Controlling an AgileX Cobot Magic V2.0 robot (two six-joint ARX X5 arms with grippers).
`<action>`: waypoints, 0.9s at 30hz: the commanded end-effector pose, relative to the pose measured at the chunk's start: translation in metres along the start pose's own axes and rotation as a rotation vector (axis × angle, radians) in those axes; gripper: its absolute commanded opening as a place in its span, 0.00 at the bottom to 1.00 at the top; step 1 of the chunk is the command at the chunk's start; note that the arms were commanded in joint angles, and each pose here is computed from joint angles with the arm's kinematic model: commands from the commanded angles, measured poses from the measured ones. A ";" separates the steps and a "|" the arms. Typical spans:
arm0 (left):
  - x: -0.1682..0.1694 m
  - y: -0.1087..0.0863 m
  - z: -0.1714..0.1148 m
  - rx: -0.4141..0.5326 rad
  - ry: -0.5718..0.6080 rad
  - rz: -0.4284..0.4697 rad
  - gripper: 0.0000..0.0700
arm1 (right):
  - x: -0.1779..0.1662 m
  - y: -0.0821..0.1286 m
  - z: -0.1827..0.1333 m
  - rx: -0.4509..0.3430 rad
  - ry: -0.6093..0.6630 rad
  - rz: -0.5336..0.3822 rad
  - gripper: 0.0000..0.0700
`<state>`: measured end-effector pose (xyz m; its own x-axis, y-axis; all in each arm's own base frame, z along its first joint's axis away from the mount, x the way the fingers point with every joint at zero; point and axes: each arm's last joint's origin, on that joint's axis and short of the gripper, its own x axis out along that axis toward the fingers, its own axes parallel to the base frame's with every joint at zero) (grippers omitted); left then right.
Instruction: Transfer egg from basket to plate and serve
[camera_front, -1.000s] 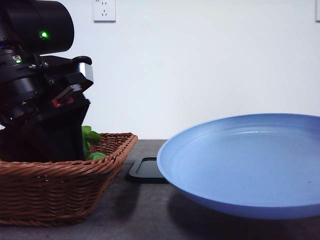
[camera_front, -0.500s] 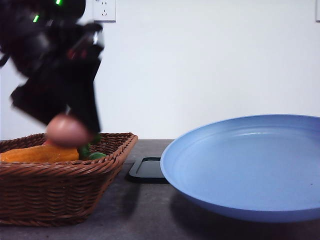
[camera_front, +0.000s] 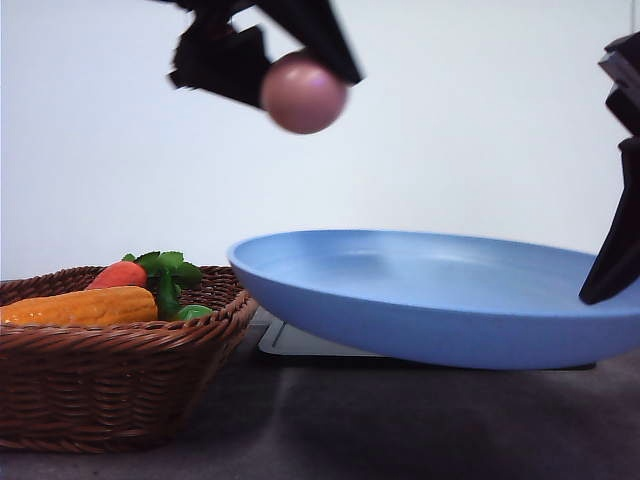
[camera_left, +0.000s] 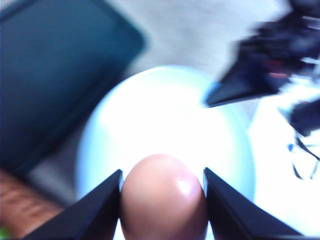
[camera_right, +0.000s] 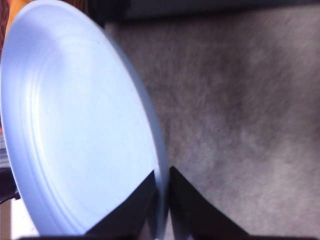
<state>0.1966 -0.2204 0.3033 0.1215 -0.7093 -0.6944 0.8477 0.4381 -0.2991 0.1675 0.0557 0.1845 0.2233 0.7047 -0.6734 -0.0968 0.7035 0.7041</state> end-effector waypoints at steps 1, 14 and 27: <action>0.012 -0.010 0.002 0.086 0.024 -0.010 0.22 | 0.002 0.001 0.002 0.004 0.006 0.016 0.00; 0.085 -0.027 -0.011 0.210 0.202 0.085 0.41 | 0.003 0.001 0.003 0.001 0.014 0.042 0.00; 0.095 -0.026 -0.014 0.194 0.223 0.082 0.54 | 0.003 0.001 0.003 0.001 0.013 0.041 0.00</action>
<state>0.1807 -0.2855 0.2373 0.1005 -0.5274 -0.8436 0.9224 0.3672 -0.1196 0.1691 0.0567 0.1838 0.2121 0.7236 -0.6569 -0.1031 0.6850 0.7212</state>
